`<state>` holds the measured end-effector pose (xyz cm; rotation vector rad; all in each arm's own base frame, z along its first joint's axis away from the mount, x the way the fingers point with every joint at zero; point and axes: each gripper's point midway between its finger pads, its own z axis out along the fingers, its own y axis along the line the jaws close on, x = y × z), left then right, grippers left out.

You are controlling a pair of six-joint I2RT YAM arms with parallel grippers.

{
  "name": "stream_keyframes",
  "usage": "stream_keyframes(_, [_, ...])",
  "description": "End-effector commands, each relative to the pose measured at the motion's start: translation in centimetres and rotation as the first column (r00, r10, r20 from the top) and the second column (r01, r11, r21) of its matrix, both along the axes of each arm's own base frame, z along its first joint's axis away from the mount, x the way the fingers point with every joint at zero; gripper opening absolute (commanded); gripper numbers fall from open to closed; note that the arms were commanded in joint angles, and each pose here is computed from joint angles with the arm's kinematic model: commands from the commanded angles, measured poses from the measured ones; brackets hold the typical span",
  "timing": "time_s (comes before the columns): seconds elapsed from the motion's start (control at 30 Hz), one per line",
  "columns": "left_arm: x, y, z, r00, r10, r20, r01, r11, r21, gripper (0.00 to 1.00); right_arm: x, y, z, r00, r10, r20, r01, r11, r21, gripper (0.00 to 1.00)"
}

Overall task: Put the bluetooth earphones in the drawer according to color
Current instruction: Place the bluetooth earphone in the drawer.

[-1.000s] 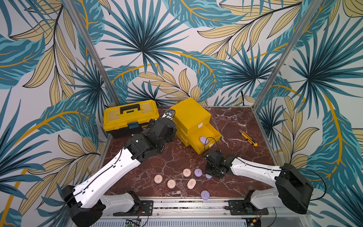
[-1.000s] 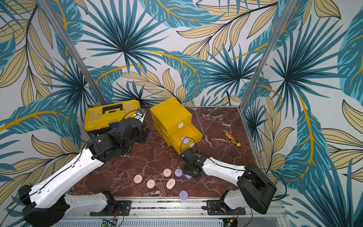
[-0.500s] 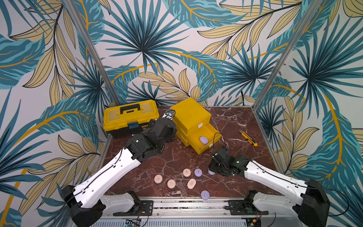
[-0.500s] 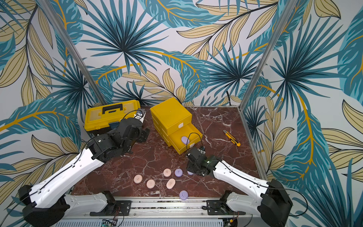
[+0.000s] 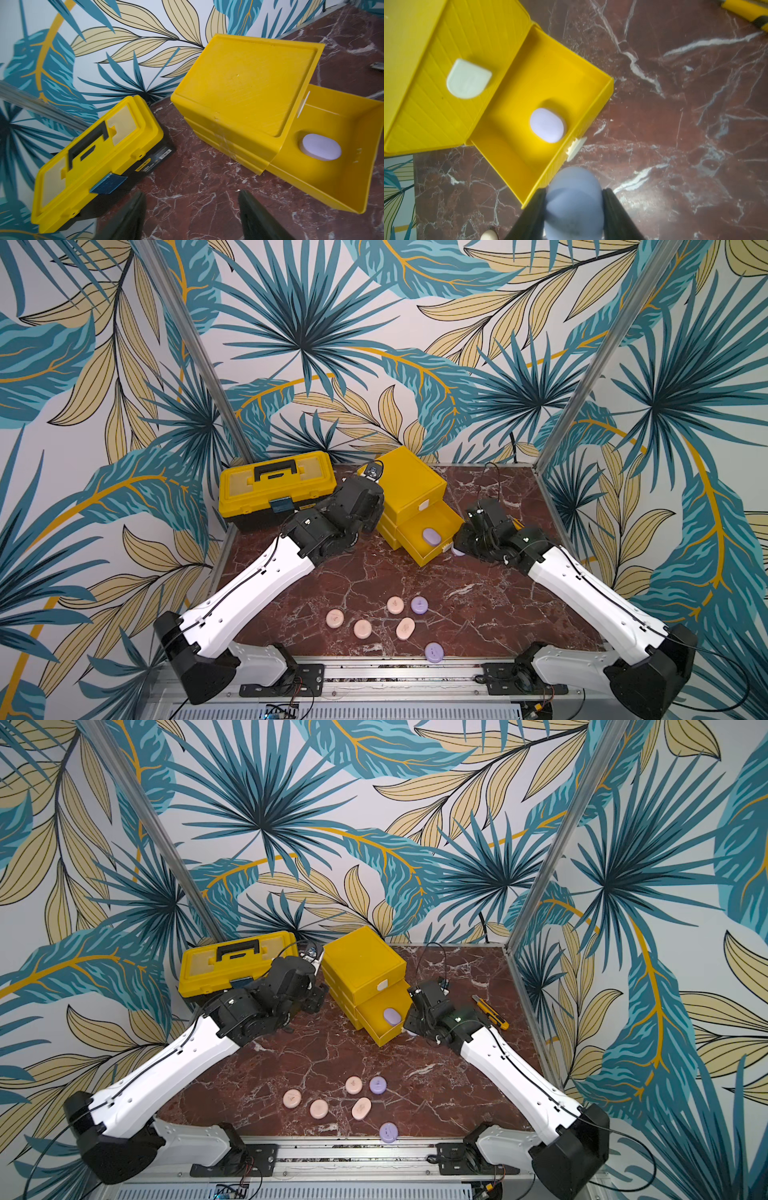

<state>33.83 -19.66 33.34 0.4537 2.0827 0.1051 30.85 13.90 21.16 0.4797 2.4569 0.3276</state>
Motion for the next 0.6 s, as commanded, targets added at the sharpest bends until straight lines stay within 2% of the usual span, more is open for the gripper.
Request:
stream_keyframes(0.0, [2.0, -2.7, 3.2, 0.996, -0.078, 0.039, 0.082, 0.988, -0.128, 0.69, 2.5, 0.3, 0.9, 0.999, 0.031, 0.042, -0.030, 0.999, -0.022, 0.28])
stream_keyframes(0.1, [4.0, -4.4, 3.6, 0.994, -0.106, 0.029, 0.110, 0.979, -0.173, 0.65, 4.2, 0.9, 1.1, 0.998, 0.035, 0.053, -0.035, 0.999, -0.016, 0.27])
stream_keyframes(0.2, [6.3, -5.9, 2.5, 0.992, -0.126, -0.010, 0.121, 0.972, -0.202, 0.60, 5.5, 1.3, 1.1, 0.998, 0.040, 0.057, -0.040, 0.999, -0.010, 0.27])
stream_keyframes(0.37, [9.5, -7.9, -1.4, 0.986, -0.136, -0.098, 0.112, 0.969, -0.219, 0.53, 7.3, 1.5, 0.4, 0.998, 0.040, 0.046, -0.039, 0.999, -0.015, 0.27])
stream_keyframes(0.57, [10.9, -8.7, -4.6, 0.978, -0.134, -0.161, 0.098, 0.972, -0.214, 0.51, 8.6, 1.8, -1.6, 0.999, 0.043, 0.006, -0.043, 0.999, -0.026, 0.27])
